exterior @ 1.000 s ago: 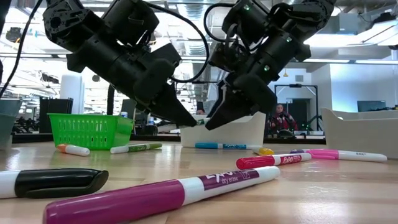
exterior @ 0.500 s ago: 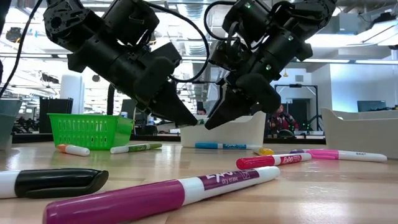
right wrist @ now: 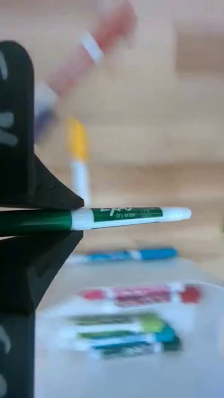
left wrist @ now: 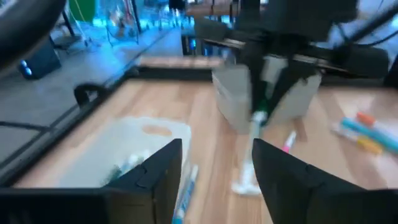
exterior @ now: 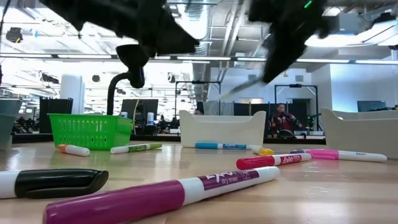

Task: Pick & Place Markers
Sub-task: Put the small green marker pen into the gray bin, then put the small red marker pen into the gray bin

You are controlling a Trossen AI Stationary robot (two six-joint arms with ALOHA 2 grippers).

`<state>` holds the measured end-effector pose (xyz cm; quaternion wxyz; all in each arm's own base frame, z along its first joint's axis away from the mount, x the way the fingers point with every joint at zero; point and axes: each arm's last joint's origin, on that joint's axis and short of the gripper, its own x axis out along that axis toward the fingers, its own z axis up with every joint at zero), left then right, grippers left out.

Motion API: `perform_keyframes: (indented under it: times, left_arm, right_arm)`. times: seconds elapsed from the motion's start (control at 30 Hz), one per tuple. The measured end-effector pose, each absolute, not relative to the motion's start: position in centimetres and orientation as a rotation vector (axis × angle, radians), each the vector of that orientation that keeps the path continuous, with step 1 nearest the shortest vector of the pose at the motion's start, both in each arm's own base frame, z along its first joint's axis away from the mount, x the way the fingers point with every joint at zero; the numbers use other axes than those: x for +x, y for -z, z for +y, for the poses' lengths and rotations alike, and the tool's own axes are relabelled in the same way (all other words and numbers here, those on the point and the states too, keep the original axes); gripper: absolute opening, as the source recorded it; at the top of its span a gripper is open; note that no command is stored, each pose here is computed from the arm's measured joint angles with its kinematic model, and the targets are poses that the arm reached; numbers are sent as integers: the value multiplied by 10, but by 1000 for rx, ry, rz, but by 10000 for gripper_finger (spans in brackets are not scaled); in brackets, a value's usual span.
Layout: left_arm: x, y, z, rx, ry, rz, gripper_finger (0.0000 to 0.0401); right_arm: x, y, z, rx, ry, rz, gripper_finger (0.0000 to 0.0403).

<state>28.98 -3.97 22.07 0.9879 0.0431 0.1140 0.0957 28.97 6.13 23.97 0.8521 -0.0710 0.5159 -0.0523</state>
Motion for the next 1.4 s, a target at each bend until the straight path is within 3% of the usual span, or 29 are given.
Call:
perform_keyframes:
  times: [0.1, 0.23, 0.37, 0.57, 0.83, 1.03, 1.4]
  left_arm:
    - [283, -233, -38, 78, -198, 199, 191]
    - [282, -229, -37, 94, -196, 245, 179]
    - [284, -222, -35, 101, -204, 272, 165]
    - [285, -220, -35, 90, -209, 277, 151]
    - [285, -220, -35, 16, -219, 269, 147]
    - [286, -218, -35, -19, -202, 280, 147]
    - [295, -173, -76, -61, 1, 436, 147]
  right_arm:
    - [255, -266, 74, -106, 181, 1050, 42]
    - [195, -282, 80, 37, 423, 982, 39]
    - [145, -263, 83, 311, 554, 970, 34]
    - [108, -217, 89, 500, 626, 1050, 49]
    - [113, -200, 98, 489, 646, 1090, 37]
    - [124, -190, 98, 492, 701, 1138, 61]
    - [154, -168, 98, 486, 671, 1294, 73]
